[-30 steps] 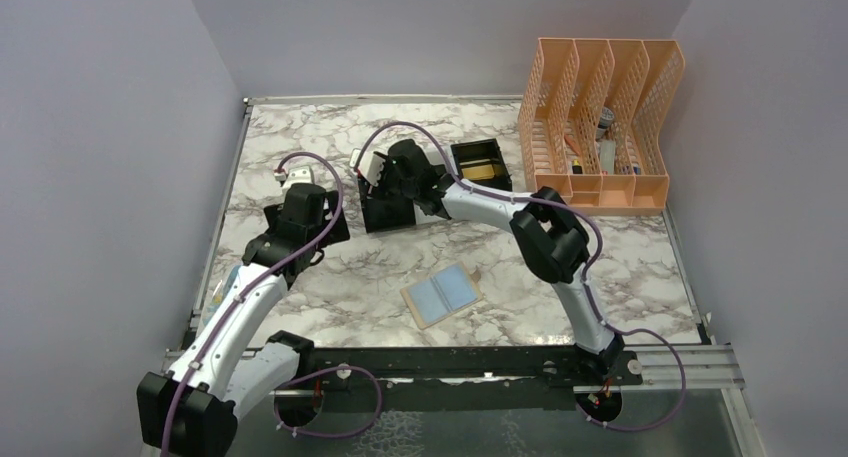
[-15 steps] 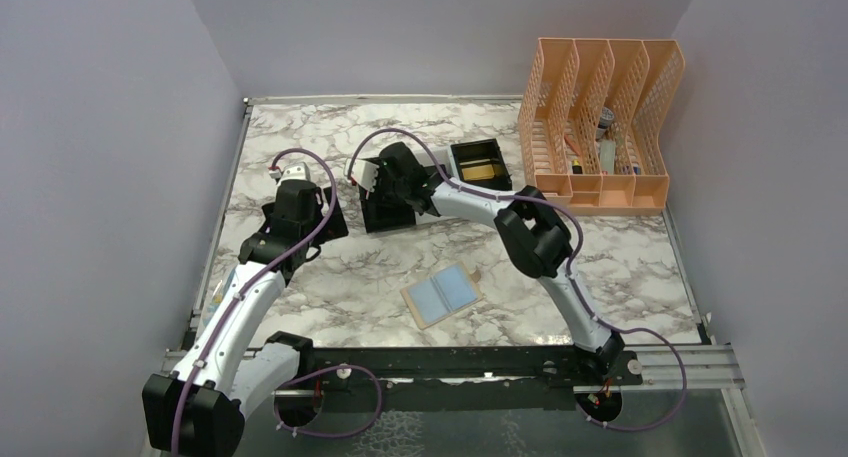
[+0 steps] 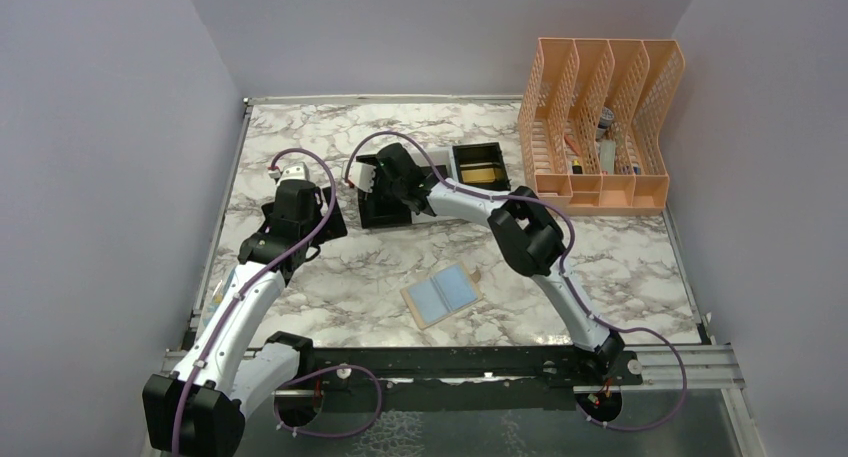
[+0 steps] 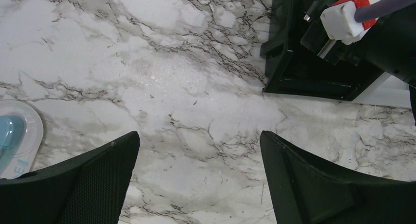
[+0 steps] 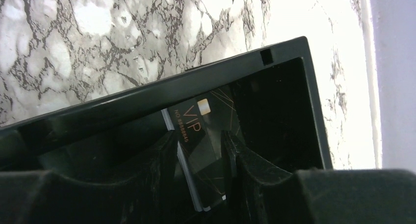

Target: Take the credit cards out of the card holder

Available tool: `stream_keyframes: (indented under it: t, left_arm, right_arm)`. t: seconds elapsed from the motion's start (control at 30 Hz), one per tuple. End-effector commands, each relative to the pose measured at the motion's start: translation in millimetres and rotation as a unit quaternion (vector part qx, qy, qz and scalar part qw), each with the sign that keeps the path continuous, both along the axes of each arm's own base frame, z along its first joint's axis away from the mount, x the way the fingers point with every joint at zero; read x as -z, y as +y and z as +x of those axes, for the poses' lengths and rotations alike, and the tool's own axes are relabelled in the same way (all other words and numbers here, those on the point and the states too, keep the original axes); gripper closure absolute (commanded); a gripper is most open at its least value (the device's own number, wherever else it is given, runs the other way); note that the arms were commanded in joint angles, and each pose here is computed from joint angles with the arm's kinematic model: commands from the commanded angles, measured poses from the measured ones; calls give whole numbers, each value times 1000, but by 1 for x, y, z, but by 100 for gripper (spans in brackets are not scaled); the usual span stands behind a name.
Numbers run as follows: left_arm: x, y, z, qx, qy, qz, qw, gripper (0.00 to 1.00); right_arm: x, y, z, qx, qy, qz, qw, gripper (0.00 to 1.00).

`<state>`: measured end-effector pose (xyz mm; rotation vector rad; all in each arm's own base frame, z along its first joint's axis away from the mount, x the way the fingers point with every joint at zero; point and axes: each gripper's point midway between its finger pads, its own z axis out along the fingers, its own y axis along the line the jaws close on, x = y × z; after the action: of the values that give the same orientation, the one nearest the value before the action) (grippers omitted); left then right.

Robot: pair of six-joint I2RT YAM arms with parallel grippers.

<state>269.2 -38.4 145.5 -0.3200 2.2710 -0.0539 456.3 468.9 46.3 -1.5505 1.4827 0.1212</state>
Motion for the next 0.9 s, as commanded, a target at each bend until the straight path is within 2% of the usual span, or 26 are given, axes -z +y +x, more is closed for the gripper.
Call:
stream_keyframes:
  t: [0.0, 0.3, 0.53, 0.57, 0.73, 0.8, 0.87]
  left_arm:
    - [-6, -1, 3, 3, -16, -6, 1000, 5]
    - [-4, 0, 3, 2, -12, -4, 1000, 5]
    - [-4, -1, 3, 3, -11, -5, 1000, 5]
    - [-4, -1, 3, 3, -12, -6, 1000, 5]
    - [3, -18, 4, 28, -2, -40, 999, 3]
    - [8, -30, 7, 47, 10, -63, 997, 3]
    - [11, -39, 11, 47, 19, -88, 995, 3]
  right_arm:
    - [7, -5, 11, 11, -5, -4, 1000, 67]
    - [-19, 1, 10, 7, 1, 36, 999, 90]
    - [-34, 0, 15, 12, -3, 52, 999, 95]
    - [-33, 0, 13, 10, 1, 51, 999, 93]
    - [-27, 2, 4, 6, 27, 62, 998, 59]
    - [-22, 1, 5, 13, 33, 62, 997, 52]
    - [-13, -2, 5, 17, 37, 53, 998, 50]
